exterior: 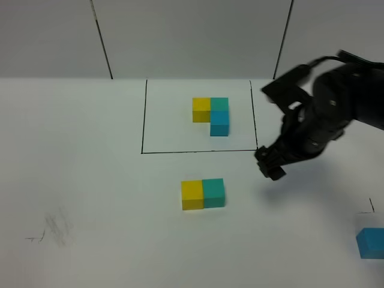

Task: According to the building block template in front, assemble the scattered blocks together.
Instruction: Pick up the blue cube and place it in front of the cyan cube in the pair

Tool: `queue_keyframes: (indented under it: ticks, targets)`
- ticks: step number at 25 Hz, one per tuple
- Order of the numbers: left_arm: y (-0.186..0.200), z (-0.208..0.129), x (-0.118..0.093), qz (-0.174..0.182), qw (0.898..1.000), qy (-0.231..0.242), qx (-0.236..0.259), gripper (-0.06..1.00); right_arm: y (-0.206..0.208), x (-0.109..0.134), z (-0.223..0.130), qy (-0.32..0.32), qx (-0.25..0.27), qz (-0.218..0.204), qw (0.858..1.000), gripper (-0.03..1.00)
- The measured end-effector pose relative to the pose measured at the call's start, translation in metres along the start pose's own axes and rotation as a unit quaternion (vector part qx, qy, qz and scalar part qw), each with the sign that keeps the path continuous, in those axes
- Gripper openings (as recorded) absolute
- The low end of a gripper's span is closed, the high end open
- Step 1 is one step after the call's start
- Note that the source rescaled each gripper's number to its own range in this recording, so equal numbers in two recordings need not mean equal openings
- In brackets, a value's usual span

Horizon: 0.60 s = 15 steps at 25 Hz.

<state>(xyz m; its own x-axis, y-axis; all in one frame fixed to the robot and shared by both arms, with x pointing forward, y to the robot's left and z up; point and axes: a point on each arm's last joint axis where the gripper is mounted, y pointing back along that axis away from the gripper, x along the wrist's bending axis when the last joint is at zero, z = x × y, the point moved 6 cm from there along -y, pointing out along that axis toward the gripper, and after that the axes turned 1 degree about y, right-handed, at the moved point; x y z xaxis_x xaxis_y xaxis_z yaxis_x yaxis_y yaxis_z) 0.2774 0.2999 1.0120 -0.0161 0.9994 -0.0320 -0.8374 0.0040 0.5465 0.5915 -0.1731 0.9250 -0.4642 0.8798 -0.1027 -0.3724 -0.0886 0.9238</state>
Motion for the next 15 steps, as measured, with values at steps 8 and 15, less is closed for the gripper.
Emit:
queue_keyframes:
  ticks: [8, 15]
  targets:
    - [0.0, 0.0, 0.0, 0.0, 1.0, 0.0, 0.0, 0.66, 0.004, -0.045, -0.096, -0.169, -0.001, -0.035, 0.985, 0.99]
    - [0.0, 0.0, 0.0, 0.0, 1.0, 0.0, 0.0, 0.66, -0.004, -0.046, -0.122, -0.226, 0.03, -0.031, 0.973, 0.97]
